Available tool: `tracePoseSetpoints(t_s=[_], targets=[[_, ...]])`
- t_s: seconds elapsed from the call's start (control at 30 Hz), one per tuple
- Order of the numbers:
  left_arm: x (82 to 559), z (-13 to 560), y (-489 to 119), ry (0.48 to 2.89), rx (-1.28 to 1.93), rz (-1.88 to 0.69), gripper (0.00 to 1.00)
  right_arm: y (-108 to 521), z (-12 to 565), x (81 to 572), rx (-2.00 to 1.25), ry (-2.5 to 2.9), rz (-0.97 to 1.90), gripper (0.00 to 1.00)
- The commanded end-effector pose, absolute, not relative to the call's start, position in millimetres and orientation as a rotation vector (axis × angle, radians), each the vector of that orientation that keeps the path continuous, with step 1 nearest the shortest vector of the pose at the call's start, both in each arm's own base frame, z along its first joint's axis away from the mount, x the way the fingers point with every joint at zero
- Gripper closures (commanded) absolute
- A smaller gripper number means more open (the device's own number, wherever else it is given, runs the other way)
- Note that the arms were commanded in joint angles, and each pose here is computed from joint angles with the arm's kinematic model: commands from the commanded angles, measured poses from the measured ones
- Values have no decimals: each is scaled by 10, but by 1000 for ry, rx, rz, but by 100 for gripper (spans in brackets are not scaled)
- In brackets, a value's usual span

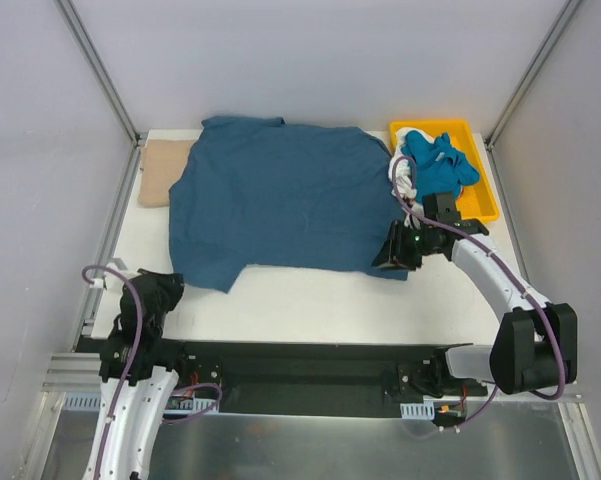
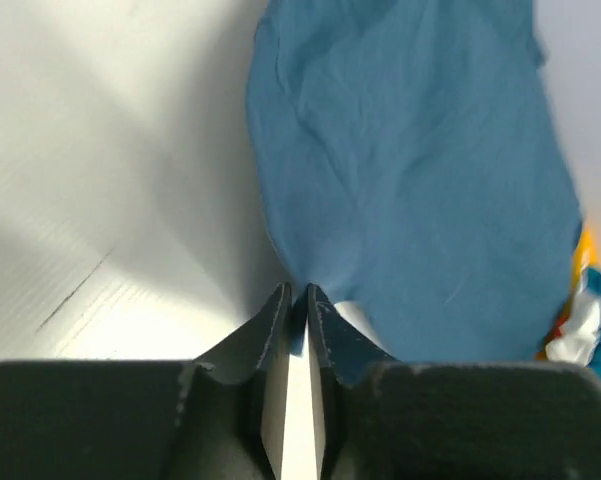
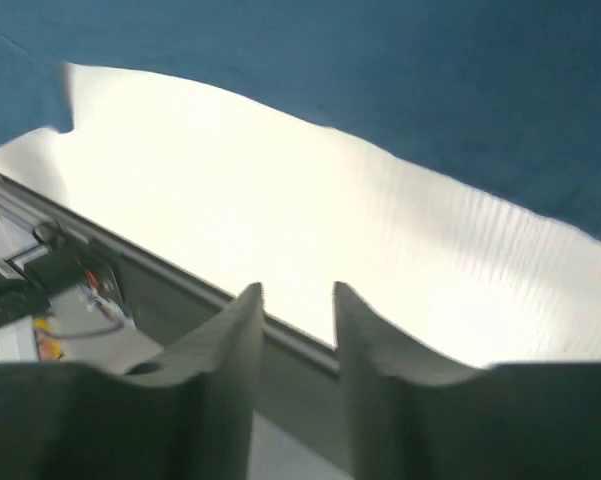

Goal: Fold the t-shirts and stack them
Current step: Flatten out the tshirt

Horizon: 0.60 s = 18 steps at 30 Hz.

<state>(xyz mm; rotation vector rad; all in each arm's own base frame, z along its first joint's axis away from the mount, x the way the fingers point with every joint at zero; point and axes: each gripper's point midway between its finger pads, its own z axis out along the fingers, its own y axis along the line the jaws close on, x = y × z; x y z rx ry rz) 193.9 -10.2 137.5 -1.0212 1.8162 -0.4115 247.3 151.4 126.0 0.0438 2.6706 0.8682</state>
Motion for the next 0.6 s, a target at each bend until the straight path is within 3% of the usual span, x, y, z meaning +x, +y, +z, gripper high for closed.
tracePoseSetpoints(t_s=[0.0,0.13,0.17,0.2,0.37,0.57], targets=[[1674,1610,261,1631,-1278,-303,70,1456,1031,2121,70,2823,867,54],[1630,1816,338,1661,-1271,-219,27,1365,1036,2177,55,2822,771,19],[1641,1846,327,1671,-1267,-218,1,1348,1064,2203,45,2812,752,11],[1657,1866,316,1684,-1261,-216,1,1349,1112,2252,34,2794,743,3],[1819,2034,285,1719,-1234,-203,1,1355,1326,2445,-61,2706,641,3],[2133,1755,-64,2032,-1046,-234,1,1233,1144,2511,-4,2741,330,4]])
